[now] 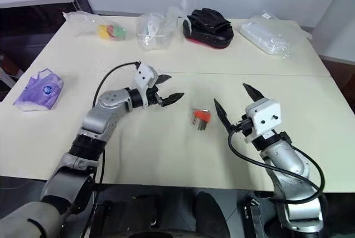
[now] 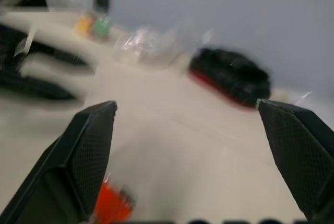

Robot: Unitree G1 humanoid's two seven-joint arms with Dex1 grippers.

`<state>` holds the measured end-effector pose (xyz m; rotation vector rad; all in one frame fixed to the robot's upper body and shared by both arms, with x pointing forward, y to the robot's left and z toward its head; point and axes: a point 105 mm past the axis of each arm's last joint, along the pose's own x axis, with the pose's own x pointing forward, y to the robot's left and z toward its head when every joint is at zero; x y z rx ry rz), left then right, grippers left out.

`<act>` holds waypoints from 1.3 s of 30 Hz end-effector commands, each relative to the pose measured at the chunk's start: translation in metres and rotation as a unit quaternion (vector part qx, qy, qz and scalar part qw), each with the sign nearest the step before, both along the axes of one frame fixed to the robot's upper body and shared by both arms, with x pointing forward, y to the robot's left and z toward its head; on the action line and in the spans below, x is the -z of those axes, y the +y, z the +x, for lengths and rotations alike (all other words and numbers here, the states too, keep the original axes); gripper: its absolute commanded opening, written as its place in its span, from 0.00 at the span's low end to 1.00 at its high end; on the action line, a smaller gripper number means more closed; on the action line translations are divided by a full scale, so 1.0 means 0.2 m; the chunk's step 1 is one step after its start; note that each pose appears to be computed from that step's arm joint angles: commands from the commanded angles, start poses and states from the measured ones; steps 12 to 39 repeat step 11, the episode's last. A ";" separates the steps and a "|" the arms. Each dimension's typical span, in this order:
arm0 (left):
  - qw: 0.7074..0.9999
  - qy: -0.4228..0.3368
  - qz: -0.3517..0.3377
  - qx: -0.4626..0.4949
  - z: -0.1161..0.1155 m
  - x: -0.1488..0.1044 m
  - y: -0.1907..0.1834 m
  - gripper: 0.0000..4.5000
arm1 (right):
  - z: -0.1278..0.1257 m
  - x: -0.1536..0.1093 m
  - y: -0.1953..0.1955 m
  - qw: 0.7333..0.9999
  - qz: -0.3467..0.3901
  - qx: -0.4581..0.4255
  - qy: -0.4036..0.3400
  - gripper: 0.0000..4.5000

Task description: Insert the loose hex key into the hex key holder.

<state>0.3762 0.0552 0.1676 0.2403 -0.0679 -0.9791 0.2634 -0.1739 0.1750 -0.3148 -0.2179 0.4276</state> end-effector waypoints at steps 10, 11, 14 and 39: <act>0.987 0.043 0.050 0.149 -0.28 -0.08 0.22 0.99 | -0.20 0.03 -0.19 0.956 -0.174 -0.089 0.218 1.00; 0.986 0.047 0.052 0.154 -0.30 -0.08 0.22 0.99 | -0.20 0.02 -0.19 0.954 -0.182 -0.091 0.222 1.00; 0.986 0.047 0.052 0.154 -0.30 -0.08 0.22 0.99 | -0.20 0.02 -0.19 0.954 -0.182 -0.091 0.222 1.00; 0.986 0.047 0.052 0.154 -0.30 -0.08 0.22 0.99 | -0.20 0.02 -0.19 0.954 -0.182 -0.091 0.222 1.00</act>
